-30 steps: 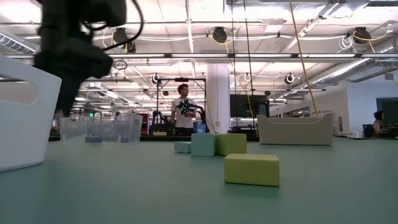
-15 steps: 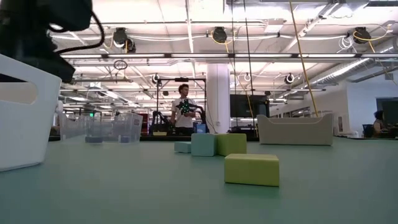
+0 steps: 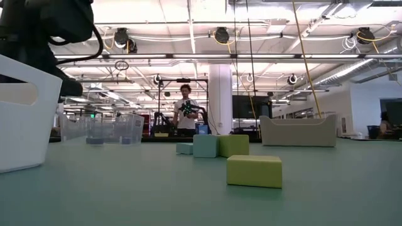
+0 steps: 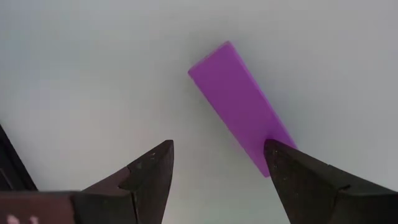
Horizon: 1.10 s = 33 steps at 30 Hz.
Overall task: Sort & place blocks by color
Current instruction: Put the violet block into the transparent bin
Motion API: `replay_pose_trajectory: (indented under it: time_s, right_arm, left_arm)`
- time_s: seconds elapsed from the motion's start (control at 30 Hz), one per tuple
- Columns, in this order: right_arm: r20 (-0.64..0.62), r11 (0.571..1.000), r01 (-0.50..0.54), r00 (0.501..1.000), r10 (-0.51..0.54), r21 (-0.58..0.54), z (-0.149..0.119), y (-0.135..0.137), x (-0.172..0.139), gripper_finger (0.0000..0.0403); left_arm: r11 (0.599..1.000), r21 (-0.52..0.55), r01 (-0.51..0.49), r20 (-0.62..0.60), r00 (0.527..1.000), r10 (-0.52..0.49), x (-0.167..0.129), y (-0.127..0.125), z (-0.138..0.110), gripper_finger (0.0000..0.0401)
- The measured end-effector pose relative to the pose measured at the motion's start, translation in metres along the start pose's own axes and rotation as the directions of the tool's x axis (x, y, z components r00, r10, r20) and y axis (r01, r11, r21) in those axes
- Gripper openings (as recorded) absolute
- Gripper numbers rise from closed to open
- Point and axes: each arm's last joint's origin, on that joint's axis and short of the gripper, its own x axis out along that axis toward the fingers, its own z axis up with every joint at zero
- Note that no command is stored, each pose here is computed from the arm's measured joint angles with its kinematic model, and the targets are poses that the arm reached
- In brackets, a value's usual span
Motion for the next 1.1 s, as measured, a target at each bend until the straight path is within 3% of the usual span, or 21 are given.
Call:
replay_pose_trajectory:
  time_s: [0.3, 0.53, 0.73, 0.93, 1.1]
  right_arm:
    - [0.0, 1.0, 0.001, 1.0, -0.001, -0.005, 0.0, 0.0, 0.0, 0.0294]
    - [0.0, 1.0, 0.002, 1.0, -0.002, -0.03, 0.0, 0.0, 0.0, 0.0294]
    - [0.0, 1.0, 0.002, 1.0, -0.002, -0.03, 0.0, 0.0, 0.0, 0.0294]
    - [0.002, 0.999, 0.003, 1.0, -0.003, -0.05, 0.0, 0.0, 0.0, 0.0294]
    - [0.002, 0.997, 0.003, 1.0, -0.003, -0.073, 0.0, 0.0, 0.0, 0.0294]
  left_arm:
    - [0.994, -0.017, 0.109, 0.036, 0.993, -0.108, 0.0, -0.01, 0.0, 0.0255]
    - [0.975, -0.012, 0.224, 0.152, 0.964, -0.219, -0.001, -0.02, 0.006, 0.0255]
    - [0.953, -0.034, 0.301, 0.158, 0.943, -0.293, -0.003, -0.027, 0.008, 0.0255]
    - [0.945, -0.146, 0.294, 0.162, 0.949, -0.27, -0.001, -0.027, 0.008, 0.0255]
    - [0.95, -0.162, 0.265, 0.169, 0.957, -0.238, 0.008, -0.03, 0.008, 0.0255]
